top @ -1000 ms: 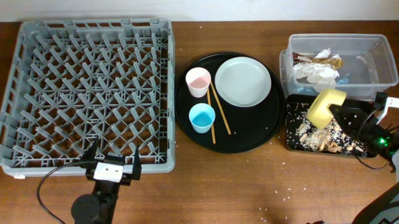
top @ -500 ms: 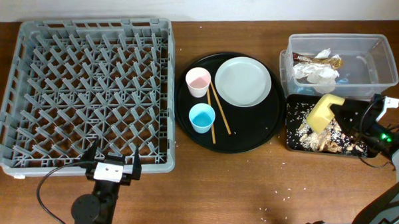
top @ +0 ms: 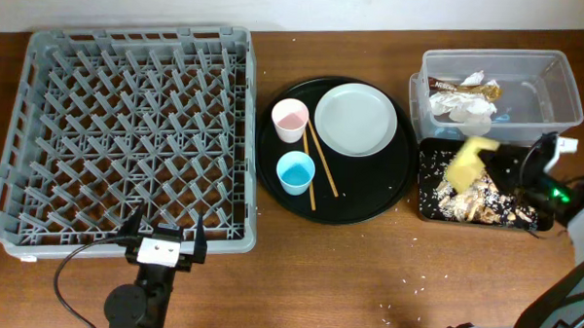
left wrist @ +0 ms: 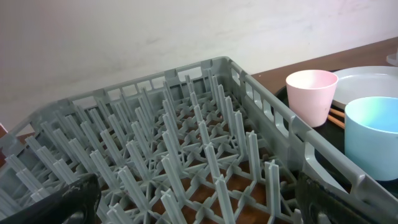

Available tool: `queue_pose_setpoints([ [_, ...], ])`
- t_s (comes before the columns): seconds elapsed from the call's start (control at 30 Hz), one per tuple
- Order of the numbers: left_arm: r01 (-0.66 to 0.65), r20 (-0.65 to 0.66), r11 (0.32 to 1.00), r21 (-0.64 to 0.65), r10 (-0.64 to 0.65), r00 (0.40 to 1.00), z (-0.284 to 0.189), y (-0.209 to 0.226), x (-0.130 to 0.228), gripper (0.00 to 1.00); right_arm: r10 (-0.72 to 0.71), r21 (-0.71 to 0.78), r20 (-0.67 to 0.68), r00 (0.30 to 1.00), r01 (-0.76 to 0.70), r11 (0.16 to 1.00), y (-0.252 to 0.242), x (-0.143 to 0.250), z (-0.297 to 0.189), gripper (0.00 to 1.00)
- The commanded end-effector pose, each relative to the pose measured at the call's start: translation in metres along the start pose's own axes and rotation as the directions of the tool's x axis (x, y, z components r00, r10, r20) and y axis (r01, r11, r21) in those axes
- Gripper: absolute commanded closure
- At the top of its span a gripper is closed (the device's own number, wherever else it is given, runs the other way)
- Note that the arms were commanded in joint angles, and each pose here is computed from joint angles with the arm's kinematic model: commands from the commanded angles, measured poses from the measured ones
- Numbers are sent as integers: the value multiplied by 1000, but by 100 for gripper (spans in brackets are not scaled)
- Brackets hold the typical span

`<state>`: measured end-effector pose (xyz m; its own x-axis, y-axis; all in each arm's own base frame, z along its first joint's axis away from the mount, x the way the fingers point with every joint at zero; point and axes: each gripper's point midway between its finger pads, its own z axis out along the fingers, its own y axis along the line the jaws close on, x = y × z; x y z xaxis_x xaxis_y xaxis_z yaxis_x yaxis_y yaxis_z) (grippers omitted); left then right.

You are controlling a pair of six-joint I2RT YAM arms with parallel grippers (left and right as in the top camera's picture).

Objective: Sort waste into correct bins and load items into the dishwasher rack
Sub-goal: 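Tip the yellow bowl over the black tray to dump scraps, then return the yellow bowl to the round tray and grasp the blue cup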

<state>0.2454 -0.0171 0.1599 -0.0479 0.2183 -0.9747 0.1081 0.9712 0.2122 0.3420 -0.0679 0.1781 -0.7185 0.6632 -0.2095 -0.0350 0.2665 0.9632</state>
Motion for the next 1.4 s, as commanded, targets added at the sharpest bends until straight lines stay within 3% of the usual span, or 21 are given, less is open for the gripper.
queue_pose_setpoints([
  [0.0,10,-5,1000,-7,-10,1000,0,1,2,0,-118,-189,-91,989,99,977,45,20,16,96],
  [0.1,10,-5,1000,-7,-10,1000,0,1,2,0,-215,-220,-129,968,183,958,58,29,31,96],
  [0.2,10,-5,1000,-7,-10,1000,0,1,2,0,-222,-211,-168,960,185,960,61,34,46,96],
  [0.37,10,-5,1000,-7,-10,1000,0,1,2,0,-241,-62,-285,928,233,970,51,70,100,96],
  [0.47,10,-5,1000,-7,-10,1000,0,1,3,0,-293,70,-357,887,338,938,40,97,139,96],
  [0.63,10,-5,1000,-7,-10,1000,0,1,2,0,-369,428,-461,807,566,704,11,131,173,96],
  [0.8,10,-5,1000,-7,-10,1000,0,1,3,0,-441,560,-519,732,681,472,-1,142,173,96],
  [1.03,10,-5,1000,-7,-10,1000,0,1,3,0,-420,608,-579,699,713,349,-32,148,176,96],
  [1.2,10,-5,1000,-7,-10,1000,0,1,2,0,-389,623,-600,698,714,319,-49,149,176,96],
  [1.23,10,-5,1000,-7,-10,1000,0,1,2,0,-387,624,-604,697,715,314,-50,149,175,95],
  [1.3,10,-5,1000,-7,-10,1000,0,1,2,0,-387,619,-612,690,722,309,-51,149,175,83],
  [1.37,10,-5,1000,-7,-10,1000,0,1,2,0,-385,615,-619,685,727,305,-51,150,174,62],
])
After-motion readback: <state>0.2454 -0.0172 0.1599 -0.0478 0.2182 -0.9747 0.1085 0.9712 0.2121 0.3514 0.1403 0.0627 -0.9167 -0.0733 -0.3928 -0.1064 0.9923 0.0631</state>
